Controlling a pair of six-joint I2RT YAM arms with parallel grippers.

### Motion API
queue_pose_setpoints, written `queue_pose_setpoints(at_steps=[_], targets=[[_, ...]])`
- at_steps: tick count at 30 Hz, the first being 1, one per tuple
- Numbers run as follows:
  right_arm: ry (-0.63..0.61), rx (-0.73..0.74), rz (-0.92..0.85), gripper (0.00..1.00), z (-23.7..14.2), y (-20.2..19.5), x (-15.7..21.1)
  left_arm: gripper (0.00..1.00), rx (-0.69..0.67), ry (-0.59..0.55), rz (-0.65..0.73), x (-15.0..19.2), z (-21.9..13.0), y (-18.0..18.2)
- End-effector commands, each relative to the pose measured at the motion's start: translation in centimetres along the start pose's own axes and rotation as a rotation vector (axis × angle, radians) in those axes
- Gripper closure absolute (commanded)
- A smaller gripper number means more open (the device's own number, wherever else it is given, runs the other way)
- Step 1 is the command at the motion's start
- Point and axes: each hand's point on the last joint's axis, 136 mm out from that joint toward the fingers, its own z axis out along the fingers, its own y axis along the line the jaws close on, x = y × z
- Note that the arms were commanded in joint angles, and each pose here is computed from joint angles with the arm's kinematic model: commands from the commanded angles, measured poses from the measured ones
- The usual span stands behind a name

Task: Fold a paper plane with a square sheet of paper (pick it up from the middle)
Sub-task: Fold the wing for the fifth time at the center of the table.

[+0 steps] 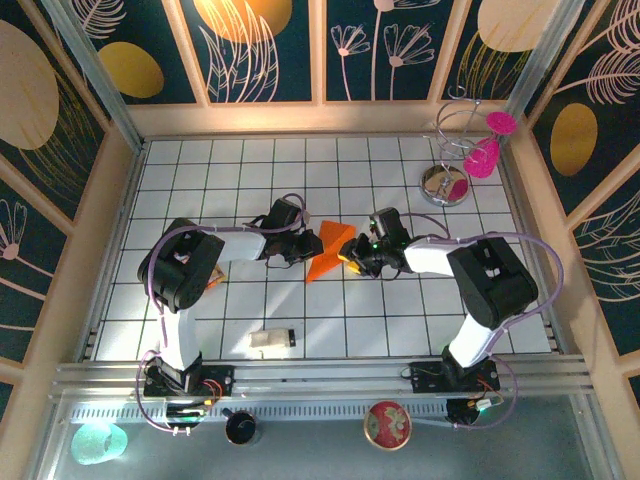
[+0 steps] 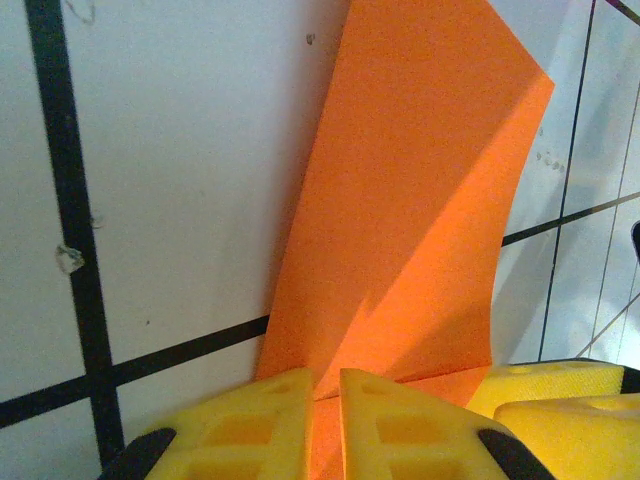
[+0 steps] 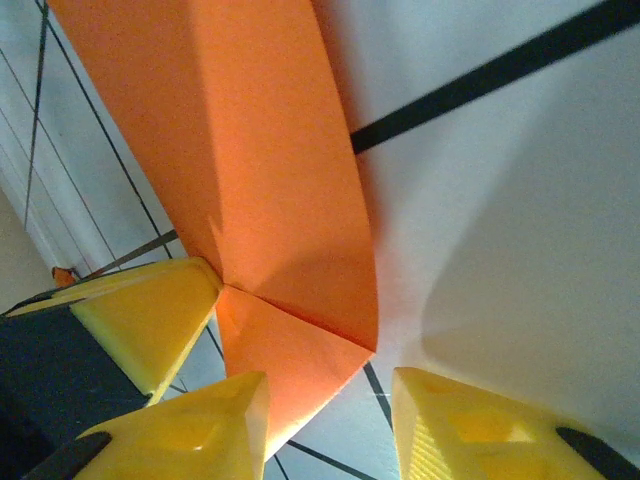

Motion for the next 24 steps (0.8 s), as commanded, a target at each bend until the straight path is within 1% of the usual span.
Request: queue_pose_setpoints(at_steps=[1, 5, 14, 24], targets=[[0.003, -0.05, -0.028, 0.65, 0.3, 1.65, -0.21, 0.84, -0.061, 0.024, -0.041, 0.51, 0.64, 1.81], [0.004, -0.065, -0.028, 0.68, 0.53, 1.73, -0.24, 0.84, -0.059, 0.023, -0.042, 0.46, 0.63, 1.76], [0.005, -0.128, -0.029, 0.7, 0.58, 2.49, -0.16, 0.84, -0.059, 0.023, -0.043, 0.43, 0.6, 1.73], [0.016, -0.113, -0.015, 0.75, 1.18, 1.68, -0.11, 0.82, -0.045, -0.002, -0.034, -0.28, 0.08, 0.85]])
